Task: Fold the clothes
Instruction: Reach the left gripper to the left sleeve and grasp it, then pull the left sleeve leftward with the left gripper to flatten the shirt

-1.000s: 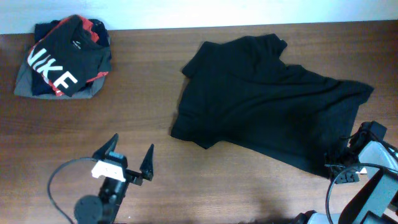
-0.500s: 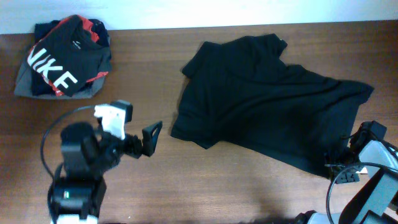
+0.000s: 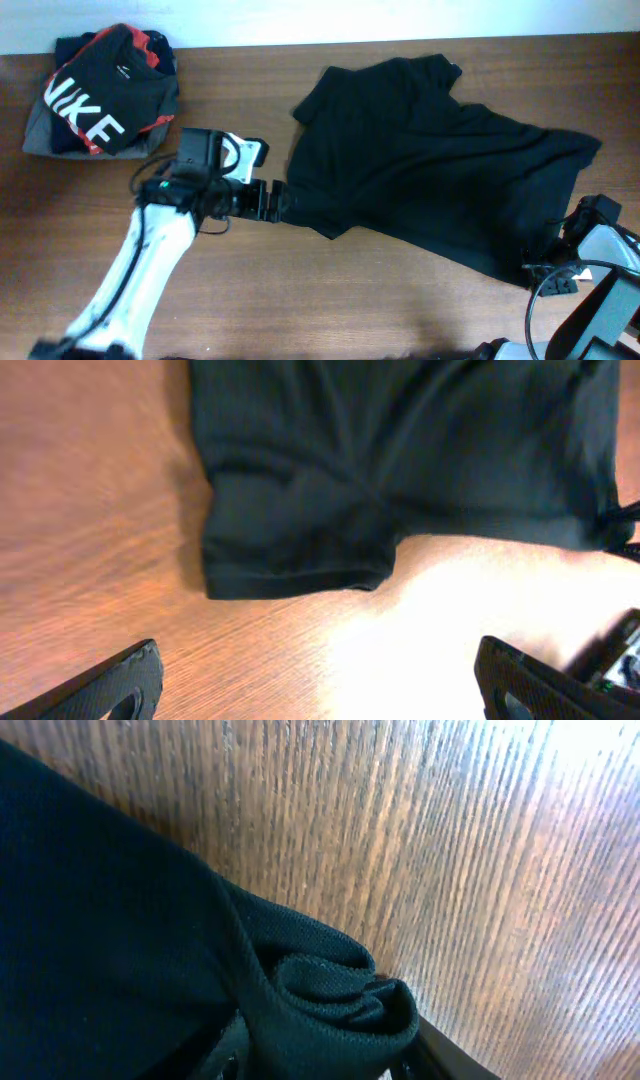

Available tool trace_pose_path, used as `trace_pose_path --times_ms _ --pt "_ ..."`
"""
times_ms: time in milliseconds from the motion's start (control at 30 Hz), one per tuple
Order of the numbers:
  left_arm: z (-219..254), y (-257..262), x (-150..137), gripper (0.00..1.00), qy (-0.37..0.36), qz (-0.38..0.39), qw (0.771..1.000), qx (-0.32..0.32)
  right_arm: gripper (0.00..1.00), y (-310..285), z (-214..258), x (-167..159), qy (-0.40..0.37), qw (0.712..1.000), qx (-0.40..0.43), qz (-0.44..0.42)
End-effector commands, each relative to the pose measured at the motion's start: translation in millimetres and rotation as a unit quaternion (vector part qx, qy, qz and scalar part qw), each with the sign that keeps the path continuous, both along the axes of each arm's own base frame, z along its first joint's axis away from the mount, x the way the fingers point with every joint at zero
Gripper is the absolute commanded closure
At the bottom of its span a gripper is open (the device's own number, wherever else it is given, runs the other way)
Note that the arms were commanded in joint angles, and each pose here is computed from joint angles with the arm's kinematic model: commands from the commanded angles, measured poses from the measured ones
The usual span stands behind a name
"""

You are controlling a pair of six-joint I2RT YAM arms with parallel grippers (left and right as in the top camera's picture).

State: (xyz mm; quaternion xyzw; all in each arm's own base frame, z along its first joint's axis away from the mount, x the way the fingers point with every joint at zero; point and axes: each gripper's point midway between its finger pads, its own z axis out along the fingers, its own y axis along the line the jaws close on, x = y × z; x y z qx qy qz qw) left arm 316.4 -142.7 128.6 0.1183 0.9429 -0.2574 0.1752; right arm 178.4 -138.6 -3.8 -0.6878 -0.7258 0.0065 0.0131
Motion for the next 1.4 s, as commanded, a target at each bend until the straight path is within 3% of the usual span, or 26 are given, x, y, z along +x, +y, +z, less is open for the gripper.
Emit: trace_pose_path --times_ms 0,333,633,767,900,933,1200,1367 --pt "-16 5 6 0.01 0.036 0.038 0.999 0.013 0.51 1 -3 -7 0.018 1.0 0.004 -0.003" --pt "-54 6 25 0.01 0.054 0.052 0.997 0.032 0.51 4 -3 -4 0.011 1.0 0.012 -0.004" --pt "-77 -16 19 0.01 0.074 0.021 0.996 0.04 0.51 3 -3 -3 0.01 1.0 0.011 -0.004" --pt "-81 -26 19 0.11 0.068 0.009 0.997 0.044 0.51 4 -3 -4 0.012 1.0 0.013 -0.004" --pt "-89 -22 20 0.11 0.075 0.018 0.995 0.056 0.51 4 -3 -5 0.013 1.0 0.014 -0.004" --pt "-92 -22 19 0.16 0.078 0.017 0.995 0.057 0.51 4 -3 -5 0.013 1.0 0.014 -0.004" --pt "-102 -23 21 0.18 0.087 0.02 0.994 0.057 0.52 6 -3 -7 0.018 1.0 0.018 -0.004" --pt "-103 -23 21 0.25 0.086 0.02 0.994 0.057 0.53 8 -3 -9 0.022 1.0 0.021 -0.004"
